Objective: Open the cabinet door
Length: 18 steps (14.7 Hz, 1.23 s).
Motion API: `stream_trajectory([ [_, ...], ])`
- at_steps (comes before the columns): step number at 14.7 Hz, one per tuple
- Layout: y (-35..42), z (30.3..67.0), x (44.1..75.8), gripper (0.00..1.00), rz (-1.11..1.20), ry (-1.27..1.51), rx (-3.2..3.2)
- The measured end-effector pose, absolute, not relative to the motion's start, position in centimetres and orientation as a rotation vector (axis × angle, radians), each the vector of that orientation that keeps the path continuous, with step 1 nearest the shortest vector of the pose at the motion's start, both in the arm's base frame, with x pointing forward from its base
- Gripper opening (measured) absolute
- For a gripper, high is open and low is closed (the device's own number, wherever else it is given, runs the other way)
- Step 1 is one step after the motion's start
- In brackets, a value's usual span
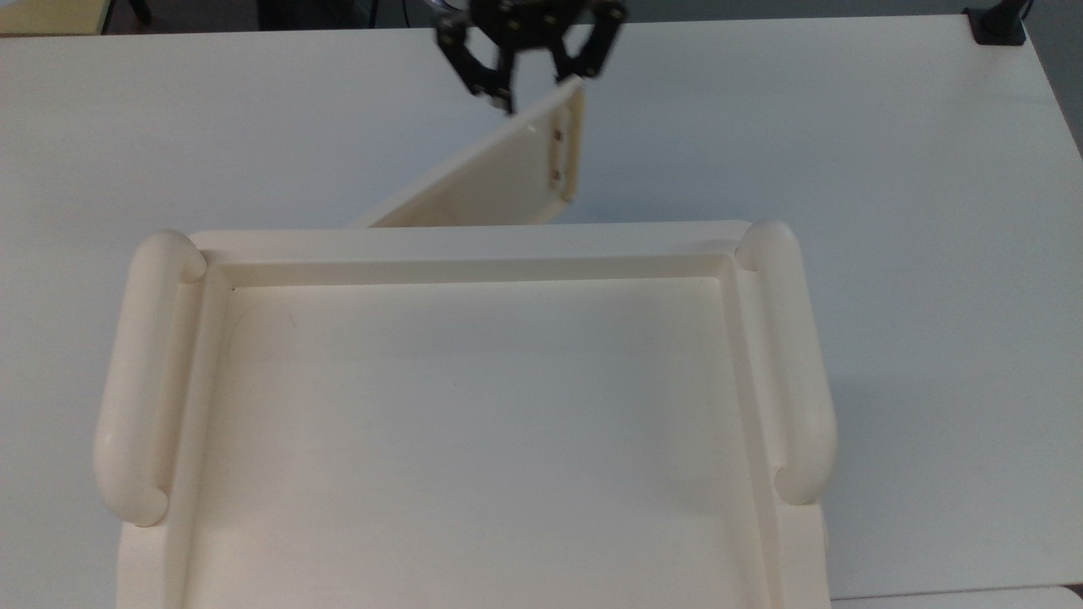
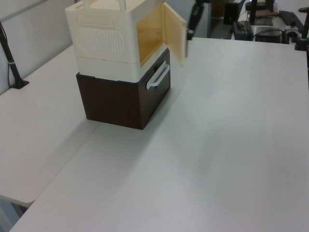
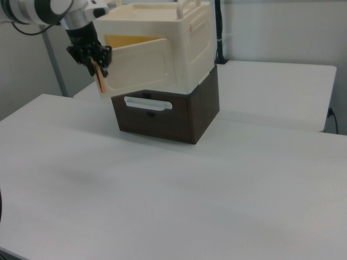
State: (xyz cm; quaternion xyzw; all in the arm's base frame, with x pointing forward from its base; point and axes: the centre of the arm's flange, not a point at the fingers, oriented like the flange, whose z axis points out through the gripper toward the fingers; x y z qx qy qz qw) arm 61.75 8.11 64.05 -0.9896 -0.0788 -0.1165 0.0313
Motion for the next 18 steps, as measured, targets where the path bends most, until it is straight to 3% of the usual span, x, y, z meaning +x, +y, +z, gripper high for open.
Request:
stream_trajectory([
  [5,-3.3,63.1,58.3,0.96,-0.137,-0.071,-3.087],
  [6,-5.0,62.5,57.9,1.0,-0.107,-0.051,-3.113],
  [9,-8.1,61.3,57.3,1.0,-0.046,-0.003,-3.207],
  [18,-12.7,64.9,52.9,1.0,-0.015,0.044,-3.209],
])
